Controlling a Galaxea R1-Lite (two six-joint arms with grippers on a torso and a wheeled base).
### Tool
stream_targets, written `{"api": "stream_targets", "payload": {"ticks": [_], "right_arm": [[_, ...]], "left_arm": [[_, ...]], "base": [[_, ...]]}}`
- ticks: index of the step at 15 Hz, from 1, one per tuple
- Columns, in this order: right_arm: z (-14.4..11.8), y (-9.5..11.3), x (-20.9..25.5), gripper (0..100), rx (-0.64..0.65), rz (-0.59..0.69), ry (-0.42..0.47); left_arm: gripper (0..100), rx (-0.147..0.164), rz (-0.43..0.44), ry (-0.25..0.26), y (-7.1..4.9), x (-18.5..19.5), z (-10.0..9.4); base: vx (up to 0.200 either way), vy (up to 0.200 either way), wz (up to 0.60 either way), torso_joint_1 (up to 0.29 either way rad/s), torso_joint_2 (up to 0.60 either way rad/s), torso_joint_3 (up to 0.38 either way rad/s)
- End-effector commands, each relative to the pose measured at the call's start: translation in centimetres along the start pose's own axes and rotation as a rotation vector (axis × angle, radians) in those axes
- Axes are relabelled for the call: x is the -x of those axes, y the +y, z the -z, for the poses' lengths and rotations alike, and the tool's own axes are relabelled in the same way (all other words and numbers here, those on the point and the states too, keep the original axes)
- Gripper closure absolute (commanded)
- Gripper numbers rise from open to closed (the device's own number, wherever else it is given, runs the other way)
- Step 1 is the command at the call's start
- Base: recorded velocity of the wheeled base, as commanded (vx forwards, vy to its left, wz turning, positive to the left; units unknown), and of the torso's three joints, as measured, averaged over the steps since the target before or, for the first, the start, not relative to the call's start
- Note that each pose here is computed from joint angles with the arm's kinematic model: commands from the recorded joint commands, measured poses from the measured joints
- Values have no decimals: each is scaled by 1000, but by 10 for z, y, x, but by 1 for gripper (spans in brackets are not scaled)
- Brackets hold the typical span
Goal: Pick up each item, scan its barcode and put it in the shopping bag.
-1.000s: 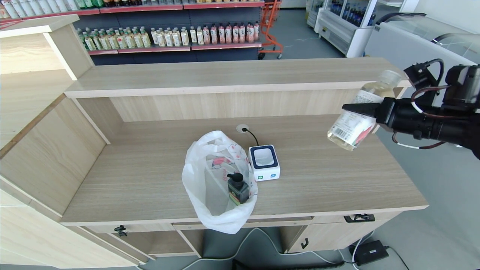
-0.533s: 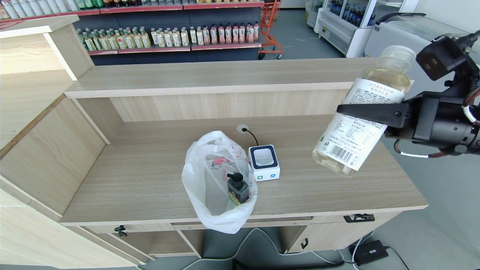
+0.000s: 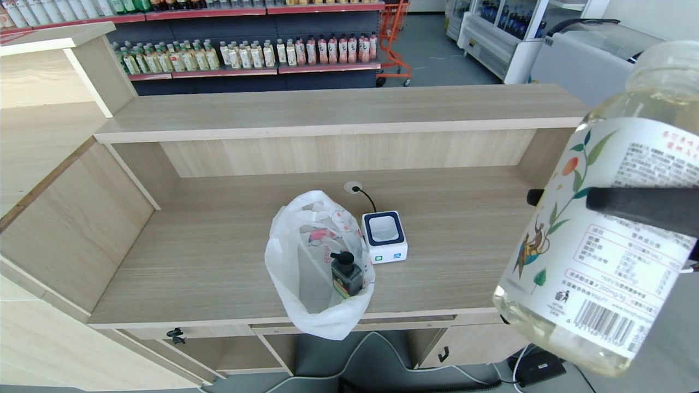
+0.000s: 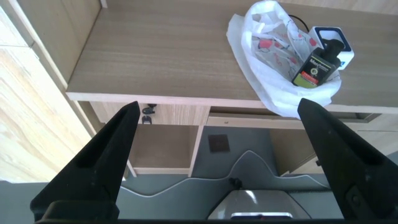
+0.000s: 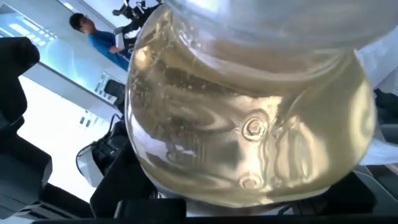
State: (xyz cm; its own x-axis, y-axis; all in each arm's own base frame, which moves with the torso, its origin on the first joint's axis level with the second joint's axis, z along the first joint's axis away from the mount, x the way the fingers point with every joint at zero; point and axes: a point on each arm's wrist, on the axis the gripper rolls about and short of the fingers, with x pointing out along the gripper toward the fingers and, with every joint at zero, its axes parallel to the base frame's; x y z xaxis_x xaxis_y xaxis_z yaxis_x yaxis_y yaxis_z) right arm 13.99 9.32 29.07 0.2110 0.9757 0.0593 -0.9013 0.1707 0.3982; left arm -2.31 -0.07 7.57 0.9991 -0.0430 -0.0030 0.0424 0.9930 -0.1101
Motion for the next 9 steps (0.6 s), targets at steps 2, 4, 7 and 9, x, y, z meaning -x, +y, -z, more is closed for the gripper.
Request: {"api": "stream_targets", "payload": {"ticks": [2,4,7,9], "right_arm": [[0,13,-1,100,19,-57,3],[-1,15,-2,100,21,-72,5],[0,17,-5,100,19,-88,13],[-1,20,-7,100,22,-109,17]], "left_arm": [[0,0,0,0,0,0,0],[0,0,0,0,0,0,0],[0,0,0,0,0,0,0],[0,0,0,0,0,0,0]], "base": [[0,0,0,0,0,0],[0,0,0,0,0,0],[0,0,0,0,0,0],[0,0,0,0,0,0]]}}
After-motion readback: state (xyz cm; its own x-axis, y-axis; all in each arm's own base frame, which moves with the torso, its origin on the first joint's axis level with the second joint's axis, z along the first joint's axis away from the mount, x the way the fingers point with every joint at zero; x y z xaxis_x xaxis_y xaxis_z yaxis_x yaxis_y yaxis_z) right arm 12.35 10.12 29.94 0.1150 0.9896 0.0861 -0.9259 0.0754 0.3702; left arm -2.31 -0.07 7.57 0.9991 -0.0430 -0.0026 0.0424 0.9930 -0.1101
